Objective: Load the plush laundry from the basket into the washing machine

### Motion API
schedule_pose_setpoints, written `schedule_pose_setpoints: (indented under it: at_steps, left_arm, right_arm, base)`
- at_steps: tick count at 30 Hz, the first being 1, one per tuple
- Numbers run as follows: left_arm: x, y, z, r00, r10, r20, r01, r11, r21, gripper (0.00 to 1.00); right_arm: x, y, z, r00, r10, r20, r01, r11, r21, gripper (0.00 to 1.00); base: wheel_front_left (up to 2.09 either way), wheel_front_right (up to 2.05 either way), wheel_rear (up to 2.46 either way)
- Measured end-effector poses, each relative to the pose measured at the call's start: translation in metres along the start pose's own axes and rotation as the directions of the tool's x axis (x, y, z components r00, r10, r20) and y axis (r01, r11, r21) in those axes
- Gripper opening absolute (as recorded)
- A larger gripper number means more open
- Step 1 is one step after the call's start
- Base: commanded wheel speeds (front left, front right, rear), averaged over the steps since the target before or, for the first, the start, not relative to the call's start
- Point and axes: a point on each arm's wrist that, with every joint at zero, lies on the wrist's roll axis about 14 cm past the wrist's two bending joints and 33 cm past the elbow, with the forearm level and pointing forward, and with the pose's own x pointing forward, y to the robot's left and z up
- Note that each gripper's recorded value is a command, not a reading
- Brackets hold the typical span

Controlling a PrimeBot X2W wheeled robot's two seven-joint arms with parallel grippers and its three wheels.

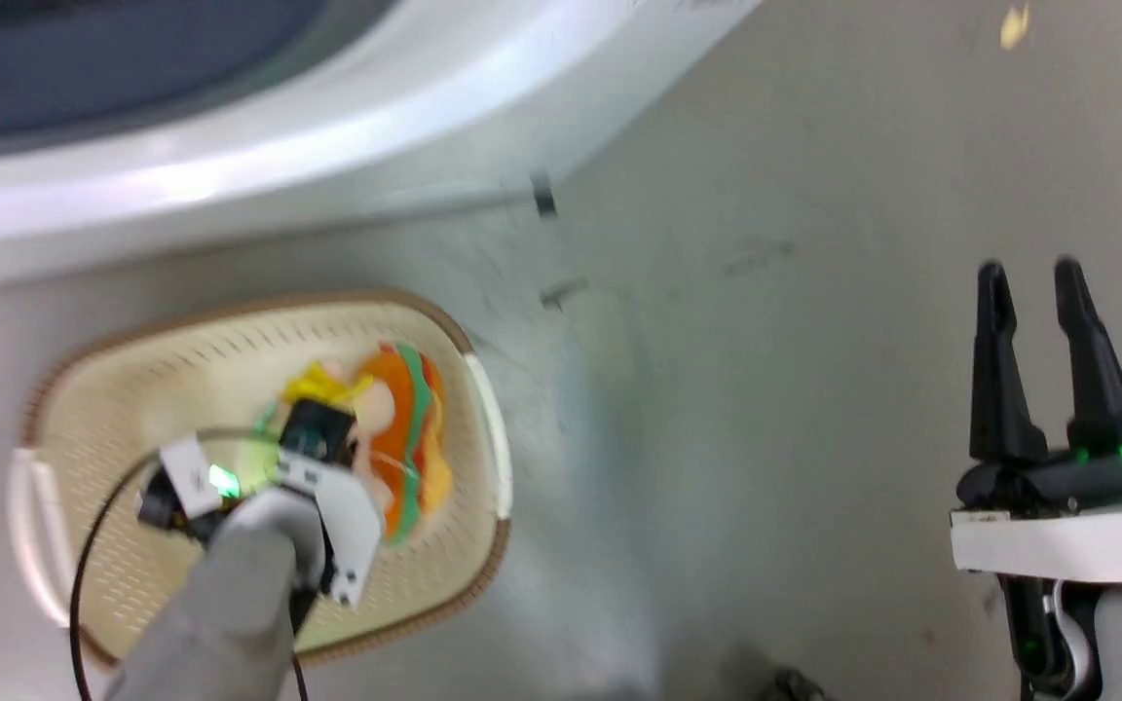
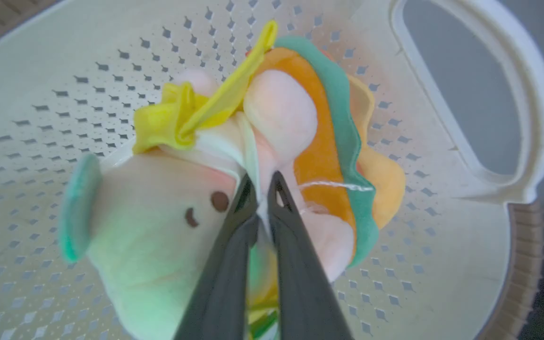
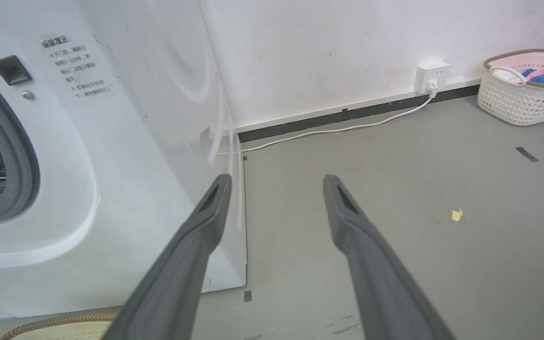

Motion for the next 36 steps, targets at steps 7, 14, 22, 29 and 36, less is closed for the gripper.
schedule_pose_setpoints:
  at_steps: [7, 14, 22, 29, 36]
  left_arm:
    - [-0.082, -0.004, 0.036, 0.965, 0.136, 0.223, -0.114, 0.987, -0.111, 0.00]
    - [-0.157, -0.011, 0.087, 0.839, 0.236, 0.490, -0.178, 0.970, -0.164, 0.00]
    - [-0.261, 0.005, 0.148, 0.556, 0.382, 0.738, -0.266, 0.923, -0.278, 0.00]
    - [-0.309, 0.020, 0.190, 0.364, 0.423, 0.829, -0.285, 0.899, -0.333, 0.00]
    - [-0.303, 0.061, 0.240, 0.286, 0.404, 0.869, -0.309, 0.897, -0.316, 0.00]
  right_arm:
    - [-0.036, 0.008, 0.042, 0.995, 0.027, 0.092, -0.030, 0.999, 0.031, 1.00]
    - [-0.057, 0.019, 0.073, 0.982, 0.065, 0.178, -0.076, 0.996, 0.054, 1.00]
    - [-0.063, 0.040, 0.089, 0.964, 0.129, 0.234, -0.151, 0.986, 0.076, 1.00]
    - [-0.056, 0.051, 0.083, 0.963, 0.159, 0.218, -0.180, 0.981, 0.076, 1.00]
    - [-0.038, 0.051, 0.059, 0.976, 0.154, 0.153, -0.163, 0.985, 0.050, 1.00]
  base:
    - [0.00, 0.00, 0.00]
    - [0.00, 0.00, 0.00]
    - [0.00, 0.00, 0.00]
    - [0.00, 0.00, 0.00]
    - [0.00, 0.00, 0.00]
